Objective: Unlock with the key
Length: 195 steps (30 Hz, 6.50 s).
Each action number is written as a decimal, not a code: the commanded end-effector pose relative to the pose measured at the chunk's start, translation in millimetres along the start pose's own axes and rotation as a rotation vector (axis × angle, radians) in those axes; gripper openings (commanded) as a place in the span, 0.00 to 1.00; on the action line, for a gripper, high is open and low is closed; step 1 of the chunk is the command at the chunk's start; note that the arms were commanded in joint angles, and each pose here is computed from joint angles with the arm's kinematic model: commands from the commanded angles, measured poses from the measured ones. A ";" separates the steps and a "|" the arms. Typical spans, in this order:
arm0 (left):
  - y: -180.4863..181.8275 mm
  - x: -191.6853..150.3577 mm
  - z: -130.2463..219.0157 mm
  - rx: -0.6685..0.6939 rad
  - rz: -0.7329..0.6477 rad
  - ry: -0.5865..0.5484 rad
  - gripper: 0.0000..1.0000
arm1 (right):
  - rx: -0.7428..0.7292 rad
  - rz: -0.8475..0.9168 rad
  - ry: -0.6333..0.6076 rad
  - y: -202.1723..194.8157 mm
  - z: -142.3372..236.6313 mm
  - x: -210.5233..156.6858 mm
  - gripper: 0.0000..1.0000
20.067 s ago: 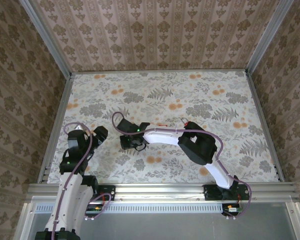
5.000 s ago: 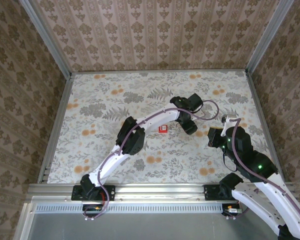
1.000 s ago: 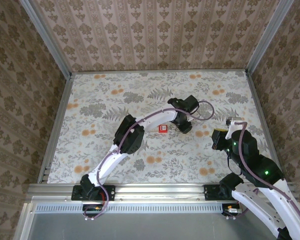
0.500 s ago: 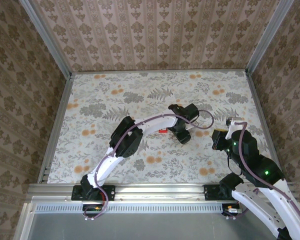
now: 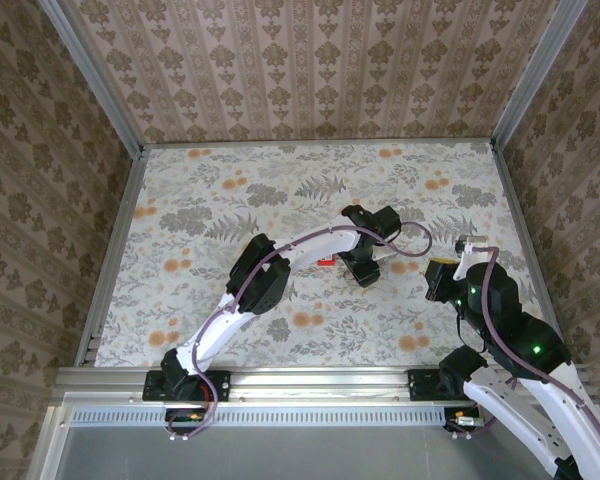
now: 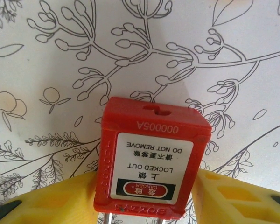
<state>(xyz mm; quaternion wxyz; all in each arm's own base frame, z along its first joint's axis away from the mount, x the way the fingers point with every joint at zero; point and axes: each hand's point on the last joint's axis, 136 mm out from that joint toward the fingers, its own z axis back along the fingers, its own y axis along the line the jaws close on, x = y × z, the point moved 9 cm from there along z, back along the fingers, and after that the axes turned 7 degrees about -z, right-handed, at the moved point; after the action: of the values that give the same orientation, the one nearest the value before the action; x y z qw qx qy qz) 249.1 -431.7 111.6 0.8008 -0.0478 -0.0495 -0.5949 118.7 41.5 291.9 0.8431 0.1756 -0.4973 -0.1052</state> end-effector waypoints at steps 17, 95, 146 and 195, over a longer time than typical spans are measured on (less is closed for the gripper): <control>-7.0 -19.0 52.7 0.089 0.036 -0.341 0.33 | 0.014 -0.028 -0.006 4.5 7.8 9.7 0.00; -95.9 -111.1 122.6 0.526 -0.066 -1.142 0.27 | 0.319 -0.291 0.133 61.2 -61.0 -37.6 0.00; -84.0 -104.3 190.1 0.296 0.061 -1.352 0.26 | 0.270 -0.148 0.214 77.1 -76.6 -75.3 0.00; -76.4 -104.1 230.3 0.458 -0.017 -1.581 0.21 | 0.265 -0.273 0.343 102.0 -109.4 -127.4 0.00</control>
<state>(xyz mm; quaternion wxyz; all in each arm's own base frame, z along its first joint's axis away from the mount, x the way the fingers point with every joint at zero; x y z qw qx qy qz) 147.1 -304.0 192.9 0.6786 -0.1081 -0.5078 -0.5196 179.9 176.6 223.6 0.8010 0.3424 -0.4556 -0.1831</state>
